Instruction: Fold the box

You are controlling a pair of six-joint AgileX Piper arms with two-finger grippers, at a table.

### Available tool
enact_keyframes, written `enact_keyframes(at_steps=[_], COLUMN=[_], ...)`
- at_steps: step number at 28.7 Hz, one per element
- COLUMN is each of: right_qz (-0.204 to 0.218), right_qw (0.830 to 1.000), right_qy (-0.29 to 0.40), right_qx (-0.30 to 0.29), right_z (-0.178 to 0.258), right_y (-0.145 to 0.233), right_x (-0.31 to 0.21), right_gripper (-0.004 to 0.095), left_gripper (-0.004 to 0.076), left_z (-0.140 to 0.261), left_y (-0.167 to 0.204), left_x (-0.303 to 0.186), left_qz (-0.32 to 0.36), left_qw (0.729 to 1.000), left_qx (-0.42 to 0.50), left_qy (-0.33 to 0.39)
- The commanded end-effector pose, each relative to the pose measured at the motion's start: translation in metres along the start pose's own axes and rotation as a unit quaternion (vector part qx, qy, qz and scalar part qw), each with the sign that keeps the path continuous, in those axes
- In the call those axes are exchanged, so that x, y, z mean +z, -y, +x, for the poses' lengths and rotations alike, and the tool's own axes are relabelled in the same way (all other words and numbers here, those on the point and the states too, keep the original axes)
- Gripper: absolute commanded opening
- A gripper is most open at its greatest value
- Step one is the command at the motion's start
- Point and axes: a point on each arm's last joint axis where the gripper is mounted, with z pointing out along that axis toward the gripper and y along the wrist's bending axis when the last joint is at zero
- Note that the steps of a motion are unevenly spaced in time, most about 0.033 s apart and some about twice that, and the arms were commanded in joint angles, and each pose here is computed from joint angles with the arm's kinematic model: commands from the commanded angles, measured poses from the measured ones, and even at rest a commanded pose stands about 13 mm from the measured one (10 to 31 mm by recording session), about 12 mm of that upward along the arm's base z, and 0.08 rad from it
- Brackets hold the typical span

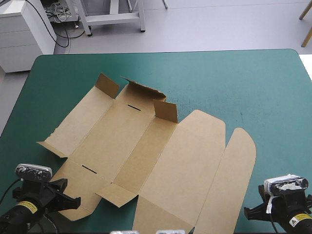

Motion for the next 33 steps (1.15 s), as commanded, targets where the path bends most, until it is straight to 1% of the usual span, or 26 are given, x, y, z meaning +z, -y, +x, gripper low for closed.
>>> enact_keyframes(at_steps=[1,6,19,24,29,33], right_qz=[0.005,0.005,0.002,0.001,-0.001,-0.005], right_qw=[0.999,0.999,1.0,1.0,1.0,0.999], right_qy=[0.038,0.038,0.027,0.015,-0.004,-0.026], right_qx=[-0.001,-0.004,-0.015,-0.01,-0.008,-0.022], right_z=[-0.012,-0.012,-0.012,-0.027,-0.057,-0.078], right_y=[0.001,0.001,0.0,0.003,0.009,0.015], right_x=[-0.005,-0.005,-0.005,-0.006,-0.001,0.008], right_gripper=[-0.0002,-0.0002,-0.0002,-0.0002,-0.0002,-0.0002], left_gripper=[-0.0008,-0.0008,-0.0008,-0.0008,-0.0008,-0.0008], left_z=[-0.011,-0.011,-0.011,-0.011,-0.011,-0.011], left_y=[0.001,0.003,0.003,0.003,0.003,0.003], left_x=[-0.003,-0.004,-0.004,-0.004,-0.004,-0.004], left_qz=[0.003,0.015,0.015,0.013,0.014,0.014], left_qw=[0.999,0.999,0.999,0.999,0.999,0.999], left_qx=[-0.005,0.009,0.009,0.01,0.009,0.009], left_qy=[0.034,0.036,0.036,0.035,0.036,0.036])
